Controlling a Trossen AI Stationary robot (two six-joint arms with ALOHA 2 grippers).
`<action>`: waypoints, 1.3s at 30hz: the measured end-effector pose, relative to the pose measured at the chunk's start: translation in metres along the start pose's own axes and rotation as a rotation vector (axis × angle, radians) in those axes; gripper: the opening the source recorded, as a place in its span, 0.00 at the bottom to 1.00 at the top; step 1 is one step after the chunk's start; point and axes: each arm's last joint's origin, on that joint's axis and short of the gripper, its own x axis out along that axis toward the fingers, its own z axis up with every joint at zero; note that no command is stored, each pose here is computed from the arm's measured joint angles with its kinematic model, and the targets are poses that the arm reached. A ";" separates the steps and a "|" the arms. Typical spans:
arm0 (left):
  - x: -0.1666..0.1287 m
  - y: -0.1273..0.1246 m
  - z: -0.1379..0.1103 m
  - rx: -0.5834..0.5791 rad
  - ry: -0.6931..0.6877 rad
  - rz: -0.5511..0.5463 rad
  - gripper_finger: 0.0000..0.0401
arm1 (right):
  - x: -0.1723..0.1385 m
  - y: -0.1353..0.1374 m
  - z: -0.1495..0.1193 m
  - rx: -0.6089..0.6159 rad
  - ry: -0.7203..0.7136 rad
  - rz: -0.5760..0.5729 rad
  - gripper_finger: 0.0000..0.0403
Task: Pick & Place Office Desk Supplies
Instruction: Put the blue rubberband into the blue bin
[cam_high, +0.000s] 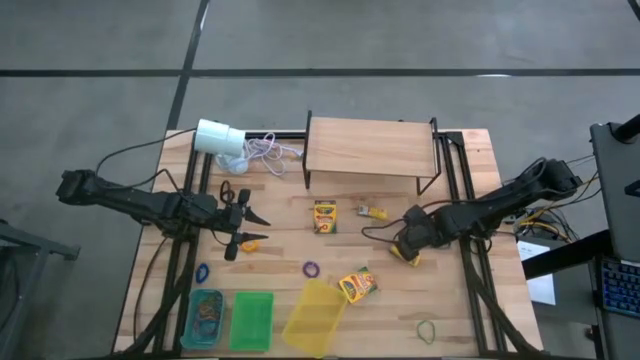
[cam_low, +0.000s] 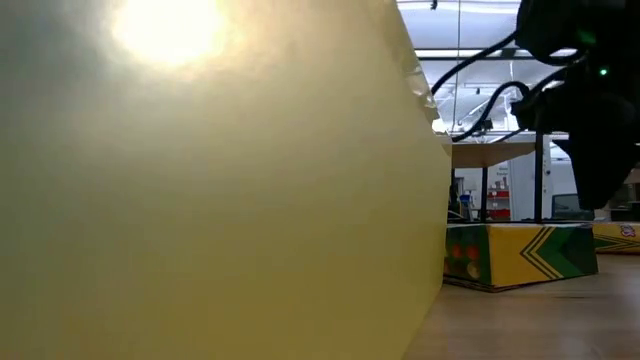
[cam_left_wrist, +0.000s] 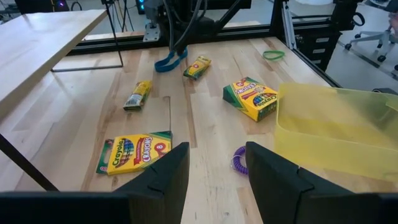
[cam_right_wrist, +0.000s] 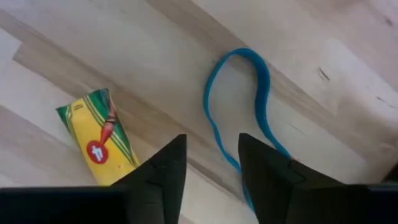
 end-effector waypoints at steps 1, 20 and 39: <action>0.000 0.000 0.000 0.000 0.000 0.000 0.40 | 0.002 0.000 -0.001 -0.009 -0.001 0.004 0.37; 0.000 0.000 0.000 0.000 -0.001 0.000 0.40 | 0.042 -0.014 -0.013 -0.028 -0.027 0.057 0.27; 0.000 0.000 0.000 0.000 -0.001 0.000 0.40 | 0.012 0.012 0.004 -0.051 -0.151 0.141 0.02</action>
